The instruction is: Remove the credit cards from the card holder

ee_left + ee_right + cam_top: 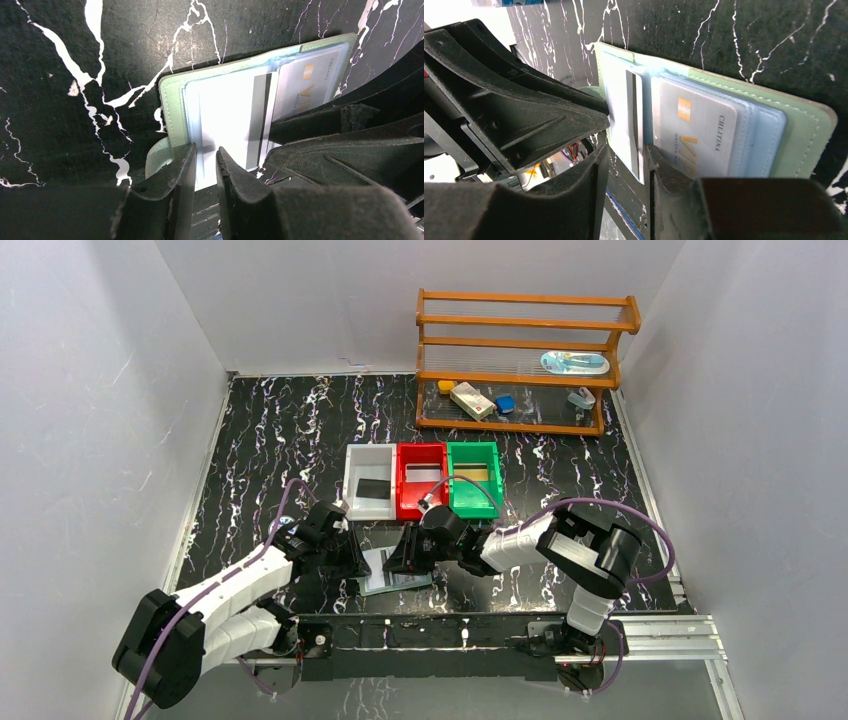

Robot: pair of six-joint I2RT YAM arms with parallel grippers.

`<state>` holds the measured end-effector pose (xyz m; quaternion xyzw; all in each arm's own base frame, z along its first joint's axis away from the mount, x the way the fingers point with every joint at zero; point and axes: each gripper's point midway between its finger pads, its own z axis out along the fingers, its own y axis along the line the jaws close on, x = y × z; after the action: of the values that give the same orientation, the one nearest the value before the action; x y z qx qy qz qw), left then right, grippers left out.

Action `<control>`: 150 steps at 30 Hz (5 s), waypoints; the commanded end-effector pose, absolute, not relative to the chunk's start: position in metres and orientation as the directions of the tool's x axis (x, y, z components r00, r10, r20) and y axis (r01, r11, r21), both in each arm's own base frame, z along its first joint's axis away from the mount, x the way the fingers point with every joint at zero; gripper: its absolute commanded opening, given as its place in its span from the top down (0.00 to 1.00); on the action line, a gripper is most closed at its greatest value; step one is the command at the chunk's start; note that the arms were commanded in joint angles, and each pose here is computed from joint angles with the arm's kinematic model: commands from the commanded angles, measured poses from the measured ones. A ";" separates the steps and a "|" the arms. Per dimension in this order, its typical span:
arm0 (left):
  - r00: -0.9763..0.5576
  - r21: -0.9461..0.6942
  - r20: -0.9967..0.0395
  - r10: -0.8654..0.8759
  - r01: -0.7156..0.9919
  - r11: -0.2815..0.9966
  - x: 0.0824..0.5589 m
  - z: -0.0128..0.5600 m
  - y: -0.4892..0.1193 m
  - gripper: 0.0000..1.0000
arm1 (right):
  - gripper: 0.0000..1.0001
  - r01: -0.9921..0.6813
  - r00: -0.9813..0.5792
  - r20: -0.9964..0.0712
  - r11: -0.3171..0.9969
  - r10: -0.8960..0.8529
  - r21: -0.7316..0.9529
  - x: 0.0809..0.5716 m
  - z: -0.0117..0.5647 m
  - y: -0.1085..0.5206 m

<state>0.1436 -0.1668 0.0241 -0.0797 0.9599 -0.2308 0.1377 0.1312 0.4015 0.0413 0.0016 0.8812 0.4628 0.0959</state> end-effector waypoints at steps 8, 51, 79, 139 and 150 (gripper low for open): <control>-0.955 -0.455 -0.219 -0.202 -0.083 0.887 0.140 0.020 -0.165 0.81 | 0.78 -0.109 -0.972 -0.197 0.500 0.127 0.859 0.138 0.057 0.406; -0.964 -0.663 -0.227 -0.140 0.048 0.747 0.149 0.068 -0.213 0.68 | 0.92 0.007 -0.950 -0.157 0.520 0.270 0.854 0.146 0.041 0.374; -0.967 -0.507 -0.215 -0.137 -0.009 0.862 0.136 0.013 -0.177 0.82 | 0.60 -0.009 -0.951 -0.188 0.586 0.245 0.810 0.147 0.032 0.370; -0.934 -0.489 -0.289 -0.208 -0.043 0.871 0.145 0.019 -0.166 0.80 | 1.00 -0.037 -0.894 -0.237 0.464 0.381 0.885 0.155 0.101 0.347; -0.923 -0.493 -0.312 -0.225 -0.046 0.869 0.152 0.032 -0.166 0.58 | 1.00 -0.046 -0.871 -0.255 0.446 0.421 0.894 0.154 0.096 0.331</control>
<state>0.1513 -0.1762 0.0289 -0.0673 0.9430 -0.2737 0.1767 0.1477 0.3368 0.0902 0.0996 0.8344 0.5023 0.2038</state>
